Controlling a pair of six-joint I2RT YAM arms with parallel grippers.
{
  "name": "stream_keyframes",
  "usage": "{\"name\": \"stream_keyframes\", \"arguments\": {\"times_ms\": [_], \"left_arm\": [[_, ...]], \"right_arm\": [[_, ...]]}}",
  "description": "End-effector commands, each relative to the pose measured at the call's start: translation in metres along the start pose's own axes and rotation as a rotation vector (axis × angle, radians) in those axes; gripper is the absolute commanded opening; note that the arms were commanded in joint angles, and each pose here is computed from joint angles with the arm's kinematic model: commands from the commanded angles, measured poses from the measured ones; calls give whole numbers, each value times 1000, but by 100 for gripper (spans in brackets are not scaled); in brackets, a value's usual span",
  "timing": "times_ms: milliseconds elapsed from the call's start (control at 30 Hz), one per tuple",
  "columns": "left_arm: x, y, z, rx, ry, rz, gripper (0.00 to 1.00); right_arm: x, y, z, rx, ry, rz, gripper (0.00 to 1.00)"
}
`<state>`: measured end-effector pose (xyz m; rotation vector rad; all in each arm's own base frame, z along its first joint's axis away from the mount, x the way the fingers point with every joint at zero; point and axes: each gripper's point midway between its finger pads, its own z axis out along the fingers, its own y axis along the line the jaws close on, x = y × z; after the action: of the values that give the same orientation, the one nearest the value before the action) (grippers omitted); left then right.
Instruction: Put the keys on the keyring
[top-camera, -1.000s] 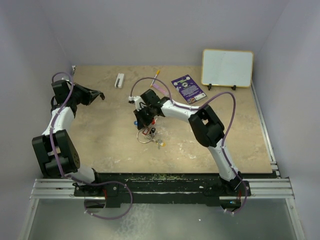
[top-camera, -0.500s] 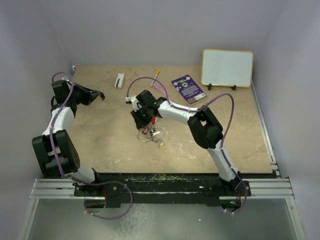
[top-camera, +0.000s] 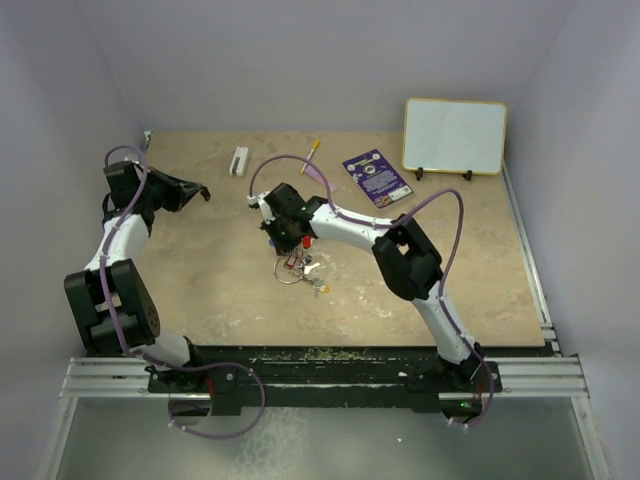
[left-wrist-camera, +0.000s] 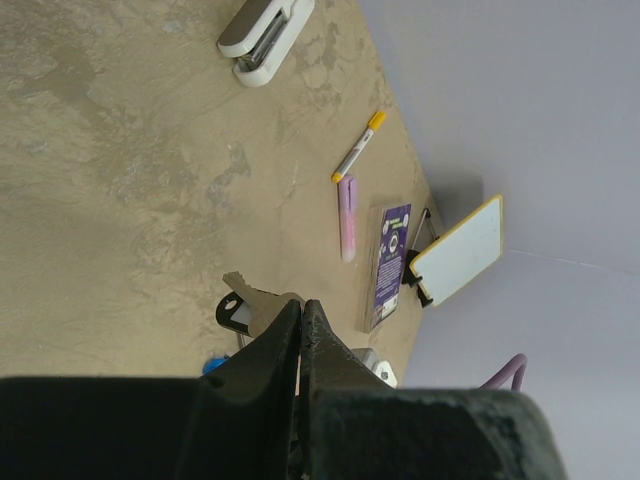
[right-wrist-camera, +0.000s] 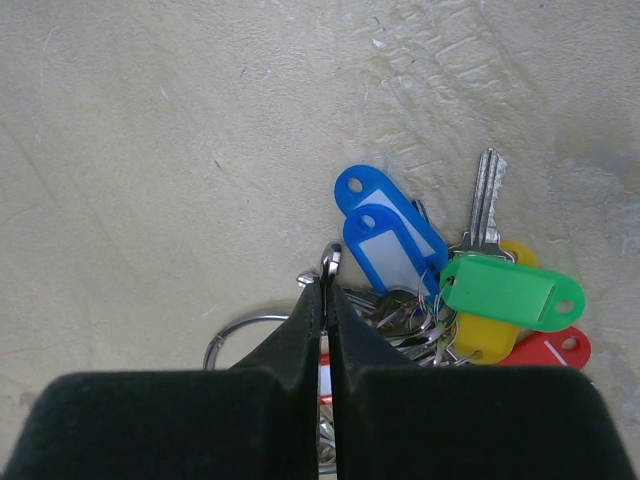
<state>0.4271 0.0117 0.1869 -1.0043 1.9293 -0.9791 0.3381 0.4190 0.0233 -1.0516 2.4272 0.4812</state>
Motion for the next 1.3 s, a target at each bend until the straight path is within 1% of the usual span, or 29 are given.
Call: {"name": "stream_keyframes", "arguments": {"times_ms": [0, 67, 100, 167, 267, 433, 533, 633, 733, 967, 1267], "left_arm": [[-6, -16, -9, 55, -24, 27, 4], [-4, -18, -10, 57, -10, 22, 4], [-2, -20, -10, 61, 4, 12, 4], [3, -28, -12, 79, 43, -20, 4], [12, -46, -14, 105, 96, -65, 4], [29, -74, -11, 133, 167, -97, 4], [40, -82, -9, 143, 201, -102, 4], [49, -84, -8, 130, 233, -100, 4], [63, -92, -7, 138, 285, -102, 4], [81, -119, -10, 173, 346, -121, 4], [88, -134, -19, 189, 400, -151, 4]], "right_arm": [[34, -19, 16, 109, 110, 25, 0], [33, -14, 13, 93, 102, 41, 0], [30, -5, 9, 48, 79, 81, 0], [12, -1, -6, 12, -10, 106, 0], [-25, 6, -44, -33, -160, 146, 0], [-58, 30, -88, -207, -280, 164, 0], [-76, 44, -113, -284, -367, 172, 0], [-93, 48, -140, -321, -461, 193, 0], [-112, 52, -169, -341, -546, 203, 0], [-153, 52, -222, -318, -710, 188, 0], [-183, 48, -257, -309, -825, 188, 0]]}}
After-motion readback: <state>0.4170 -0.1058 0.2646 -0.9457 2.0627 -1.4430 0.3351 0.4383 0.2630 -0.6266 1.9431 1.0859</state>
